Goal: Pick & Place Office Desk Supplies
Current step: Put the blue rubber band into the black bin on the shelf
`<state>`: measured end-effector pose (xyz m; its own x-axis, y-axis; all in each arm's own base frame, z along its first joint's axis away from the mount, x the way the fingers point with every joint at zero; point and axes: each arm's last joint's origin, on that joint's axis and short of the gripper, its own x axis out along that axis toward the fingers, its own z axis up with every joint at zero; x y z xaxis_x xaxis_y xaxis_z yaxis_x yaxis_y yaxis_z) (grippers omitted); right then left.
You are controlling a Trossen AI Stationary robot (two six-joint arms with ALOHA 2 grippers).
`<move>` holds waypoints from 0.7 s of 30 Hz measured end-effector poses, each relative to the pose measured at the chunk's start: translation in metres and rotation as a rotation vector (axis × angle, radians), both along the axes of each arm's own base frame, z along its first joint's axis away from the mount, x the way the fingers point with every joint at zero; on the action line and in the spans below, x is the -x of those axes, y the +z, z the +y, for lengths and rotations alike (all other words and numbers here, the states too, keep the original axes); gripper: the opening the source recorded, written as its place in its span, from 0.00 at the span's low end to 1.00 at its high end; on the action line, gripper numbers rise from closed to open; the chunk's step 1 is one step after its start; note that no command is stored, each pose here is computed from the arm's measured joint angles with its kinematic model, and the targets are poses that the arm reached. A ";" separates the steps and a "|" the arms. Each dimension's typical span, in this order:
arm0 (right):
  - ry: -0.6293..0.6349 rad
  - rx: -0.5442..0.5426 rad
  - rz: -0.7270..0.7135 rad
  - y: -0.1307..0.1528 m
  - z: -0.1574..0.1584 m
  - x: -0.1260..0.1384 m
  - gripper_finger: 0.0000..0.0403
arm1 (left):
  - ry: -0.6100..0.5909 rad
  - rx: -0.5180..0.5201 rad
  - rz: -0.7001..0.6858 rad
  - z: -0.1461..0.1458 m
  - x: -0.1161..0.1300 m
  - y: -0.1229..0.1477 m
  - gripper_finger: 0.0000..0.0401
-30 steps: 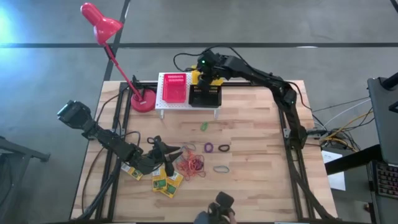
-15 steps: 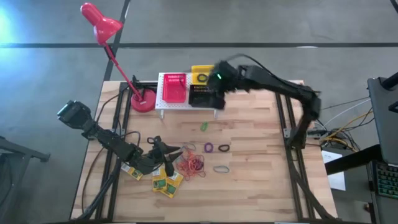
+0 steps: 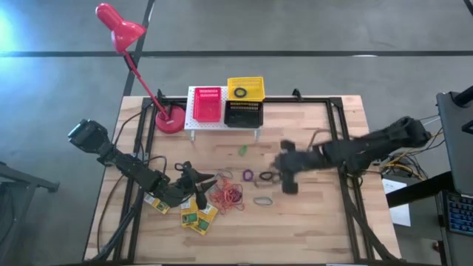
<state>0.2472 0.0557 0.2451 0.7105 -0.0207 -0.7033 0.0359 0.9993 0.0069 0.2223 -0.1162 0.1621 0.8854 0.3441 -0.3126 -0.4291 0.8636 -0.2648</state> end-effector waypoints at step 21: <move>0.056 -0.101 0.035 -0.138 0.052 0.013 0.55 | 0.031 0.002 -0.003 0.007 -0.004 0.000 0.30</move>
<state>0.2346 0.1078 0.1069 0.6835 0.0910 -0.7243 -0.0183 0.9940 0.1076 0.2260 -0.1094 0.1623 0.8751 0.3705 -0.3112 -0.4549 0.8492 -0.2681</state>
